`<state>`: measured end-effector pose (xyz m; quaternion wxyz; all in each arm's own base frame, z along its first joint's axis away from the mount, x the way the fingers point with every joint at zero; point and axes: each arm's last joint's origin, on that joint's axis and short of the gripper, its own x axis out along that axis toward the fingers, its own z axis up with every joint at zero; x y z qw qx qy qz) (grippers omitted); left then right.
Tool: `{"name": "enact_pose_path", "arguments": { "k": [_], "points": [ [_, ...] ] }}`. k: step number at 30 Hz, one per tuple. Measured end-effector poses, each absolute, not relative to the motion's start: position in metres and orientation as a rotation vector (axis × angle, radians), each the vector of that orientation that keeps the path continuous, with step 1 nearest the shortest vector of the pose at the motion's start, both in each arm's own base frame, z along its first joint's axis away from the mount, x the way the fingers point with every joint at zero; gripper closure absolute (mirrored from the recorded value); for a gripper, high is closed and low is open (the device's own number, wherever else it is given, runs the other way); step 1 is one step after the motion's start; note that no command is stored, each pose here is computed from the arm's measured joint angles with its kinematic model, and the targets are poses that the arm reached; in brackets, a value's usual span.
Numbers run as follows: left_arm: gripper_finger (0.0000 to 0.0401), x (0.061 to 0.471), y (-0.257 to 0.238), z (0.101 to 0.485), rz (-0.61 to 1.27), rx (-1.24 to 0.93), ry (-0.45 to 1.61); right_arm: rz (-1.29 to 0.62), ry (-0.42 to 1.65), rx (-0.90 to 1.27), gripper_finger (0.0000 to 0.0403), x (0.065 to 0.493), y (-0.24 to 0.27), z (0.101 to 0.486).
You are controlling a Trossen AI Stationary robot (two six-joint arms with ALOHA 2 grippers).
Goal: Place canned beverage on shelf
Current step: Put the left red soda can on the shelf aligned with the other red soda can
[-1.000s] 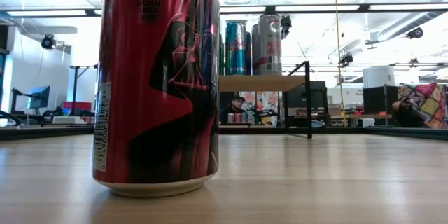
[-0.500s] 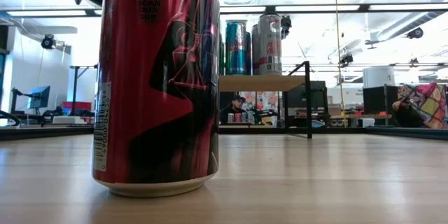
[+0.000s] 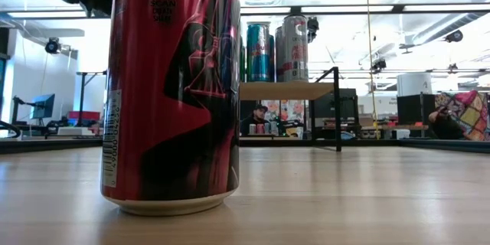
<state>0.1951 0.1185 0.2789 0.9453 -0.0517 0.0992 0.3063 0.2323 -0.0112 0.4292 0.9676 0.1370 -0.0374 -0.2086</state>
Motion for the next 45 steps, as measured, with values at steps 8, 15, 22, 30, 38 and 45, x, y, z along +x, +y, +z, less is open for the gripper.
{"name": "enact_pose_path", "arguments": {
  "k": [8, 15, 22, 30, 38, 45],
  "points": [
    [0.0111, 0.198, 0.122, 0.271, 0.626, -0.088, 0.212, -0.422, -0.073, 0.276, 0.0035, 0.233, -0.011, 0.429],
    [0.0111, 0.204, 0.125, 0.265, 0.631, -0.103, 0.168, -0.422, -0.074, 0.279, 0.0035, 0.233, -0.011, 0.429],
    [0.0111, 0.209, 0.128, 0.268, 0.631, -0.105, 0.177, -0.422, -0.074, 0.279, 0.0035, 0.233, -0.011, 0.429],
    [0.0111, 0.208, 0.129, 0.270, 0.632, -0.097, 0.184, -0.422, -0.074, 0.278, 0.0035, 0.233, -0.011, 0.429],
    [0.0101, 0.208, 0.129, 0.271, 0.636, -0.120, 0.171, -0.427, -0.074, 0.276, 0.0035, 0.233, -0.013, 0.429],
    [0.0030, 0.208, 0.129, 0.274, 0.637, -0.126, 0.150, -0.427, -0.077, 0.278, 0.0035, 0.232, -0.013, 0.429]
  ]
}}
